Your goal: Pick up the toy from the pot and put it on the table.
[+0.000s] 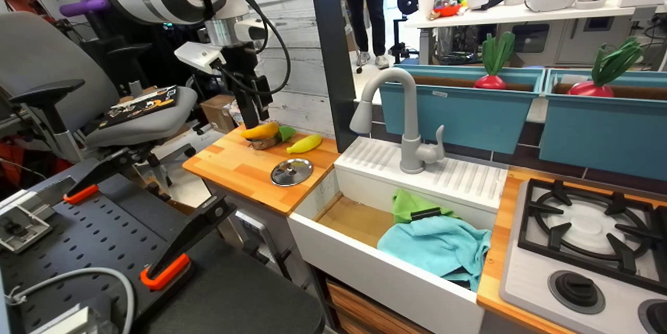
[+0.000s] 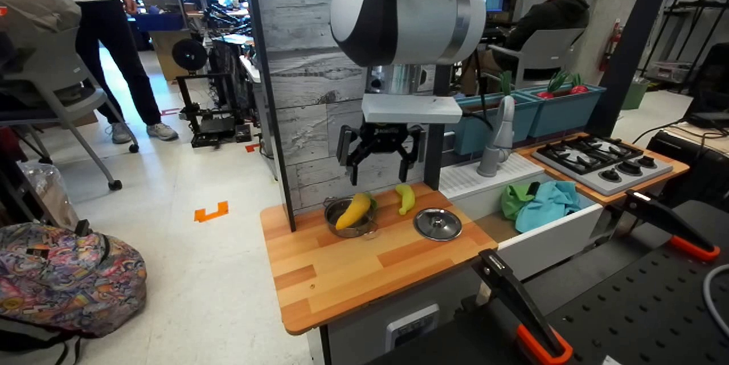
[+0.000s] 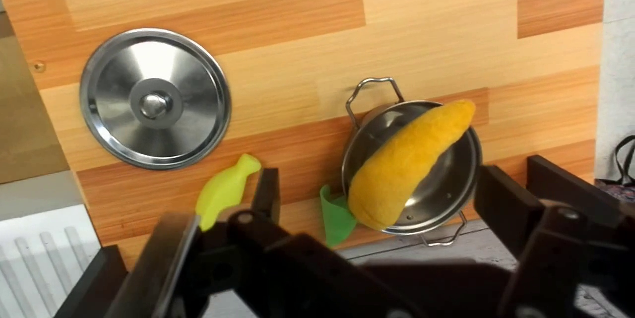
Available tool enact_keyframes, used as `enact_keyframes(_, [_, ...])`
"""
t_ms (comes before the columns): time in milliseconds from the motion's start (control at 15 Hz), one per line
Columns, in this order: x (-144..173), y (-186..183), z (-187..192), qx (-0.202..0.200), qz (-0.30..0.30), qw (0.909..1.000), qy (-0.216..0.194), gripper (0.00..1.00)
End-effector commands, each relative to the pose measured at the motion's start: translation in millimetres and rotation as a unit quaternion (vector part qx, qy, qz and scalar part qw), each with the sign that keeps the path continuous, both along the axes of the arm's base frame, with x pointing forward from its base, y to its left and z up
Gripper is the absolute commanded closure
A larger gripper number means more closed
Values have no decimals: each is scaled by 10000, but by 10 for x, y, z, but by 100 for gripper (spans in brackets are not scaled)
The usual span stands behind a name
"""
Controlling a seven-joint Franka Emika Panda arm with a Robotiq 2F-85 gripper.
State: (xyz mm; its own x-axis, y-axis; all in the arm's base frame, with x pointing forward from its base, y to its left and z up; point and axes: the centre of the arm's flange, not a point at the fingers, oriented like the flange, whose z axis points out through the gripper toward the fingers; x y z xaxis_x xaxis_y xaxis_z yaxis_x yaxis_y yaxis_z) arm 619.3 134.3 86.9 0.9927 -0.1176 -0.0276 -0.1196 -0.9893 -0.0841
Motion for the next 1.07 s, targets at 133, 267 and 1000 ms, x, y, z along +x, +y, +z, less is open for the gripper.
enact_keyframes(133, [299, 244, -344, -49, -21, 10000, 14, 0])
enact_keyframes(267, [334, 285, -448, -79, -30, 10000, 23, 0])
enact_keyframes(1000, [245, 311, -643, -209, 276, 9994, -69, 73])
